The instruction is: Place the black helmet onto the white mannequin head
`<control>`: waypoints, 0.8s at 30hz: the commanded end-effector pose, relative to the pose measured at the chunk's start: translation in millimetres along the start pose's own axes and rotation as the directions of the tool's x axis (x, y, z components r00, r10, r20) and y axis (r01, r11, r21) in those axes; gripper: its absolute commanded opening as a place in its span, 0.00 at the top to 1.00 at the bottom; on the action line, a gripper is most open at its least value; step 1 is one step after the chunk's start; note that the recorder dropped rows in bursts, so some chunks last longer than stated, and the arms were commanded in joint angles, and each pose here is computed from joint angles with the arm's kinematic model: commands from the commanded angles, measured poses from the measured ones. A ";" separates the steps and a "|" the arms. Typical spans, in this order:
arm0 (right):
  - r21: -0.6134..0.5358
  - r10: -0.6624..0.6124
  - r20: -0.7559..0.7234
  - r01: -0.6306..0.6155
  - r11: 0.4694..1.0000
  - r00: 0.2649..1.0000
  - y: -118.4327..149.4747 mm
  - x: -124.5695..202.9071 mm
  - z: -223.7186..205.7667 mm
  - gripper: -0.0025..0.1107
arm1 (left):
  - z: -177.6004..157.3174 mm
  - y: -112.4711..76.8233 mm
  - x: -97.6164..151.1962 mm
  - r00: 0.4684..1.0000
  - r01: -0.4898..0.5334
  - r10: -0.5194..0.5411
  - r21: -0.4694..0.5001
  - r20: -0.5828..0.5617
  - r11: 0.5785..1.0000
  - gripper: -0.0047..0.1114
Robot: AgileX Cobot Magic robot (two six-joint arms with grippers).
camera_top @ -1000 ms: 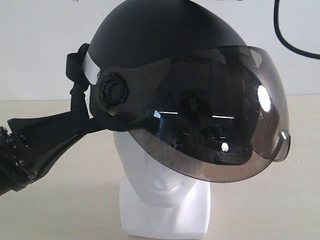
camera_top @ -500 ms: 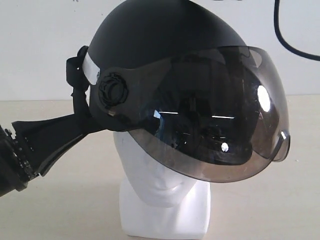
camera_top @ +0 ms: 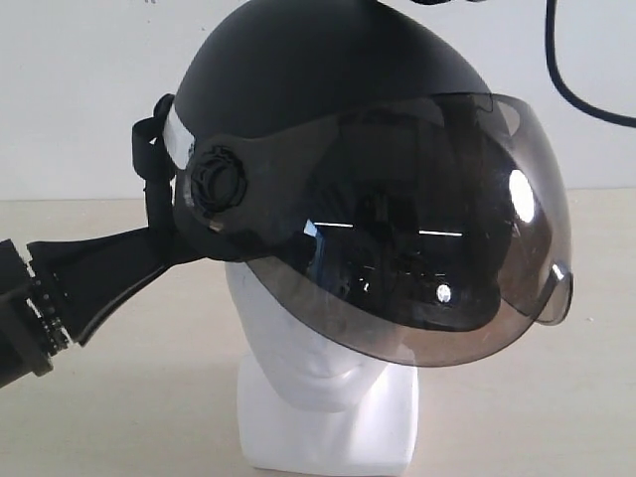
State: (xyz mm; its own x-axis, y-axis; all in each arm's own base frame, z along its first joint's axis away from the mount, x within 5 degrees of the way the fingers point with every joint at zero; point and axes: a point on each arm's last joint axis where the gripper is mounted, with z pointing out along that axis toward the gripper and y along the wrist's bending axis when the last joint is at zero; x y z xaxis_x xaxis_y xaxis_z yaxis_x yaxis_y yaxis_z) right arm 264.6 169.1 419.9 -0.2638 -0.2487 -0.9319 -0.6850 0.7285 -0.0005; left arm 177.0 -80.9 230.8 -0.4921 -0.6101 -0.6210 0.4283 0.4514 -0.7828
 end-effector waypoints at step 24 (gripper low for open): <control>-0.025 -0.078 -0.075 0.077 0.997 0.994 4.4 -10.1 -8.7 0.98 | -6.6 32.5 -4.4 0.996 -0.039 0.061 -0.325 0.060 0.945 0.92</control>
State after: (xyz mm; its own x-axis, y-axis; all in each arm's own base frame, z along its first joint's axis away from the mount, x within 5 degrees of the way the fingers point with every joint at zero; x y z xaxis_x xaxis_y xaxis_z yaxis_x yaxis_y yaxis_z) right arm 259.3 168.9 435.5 -0.2431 -0.3195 -0.9159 -0.7103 0.7016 -0.0563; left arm 187.0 -66.8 221.4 -0.4003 -0.6152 -0.6791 0.2992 0.6128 -0.7314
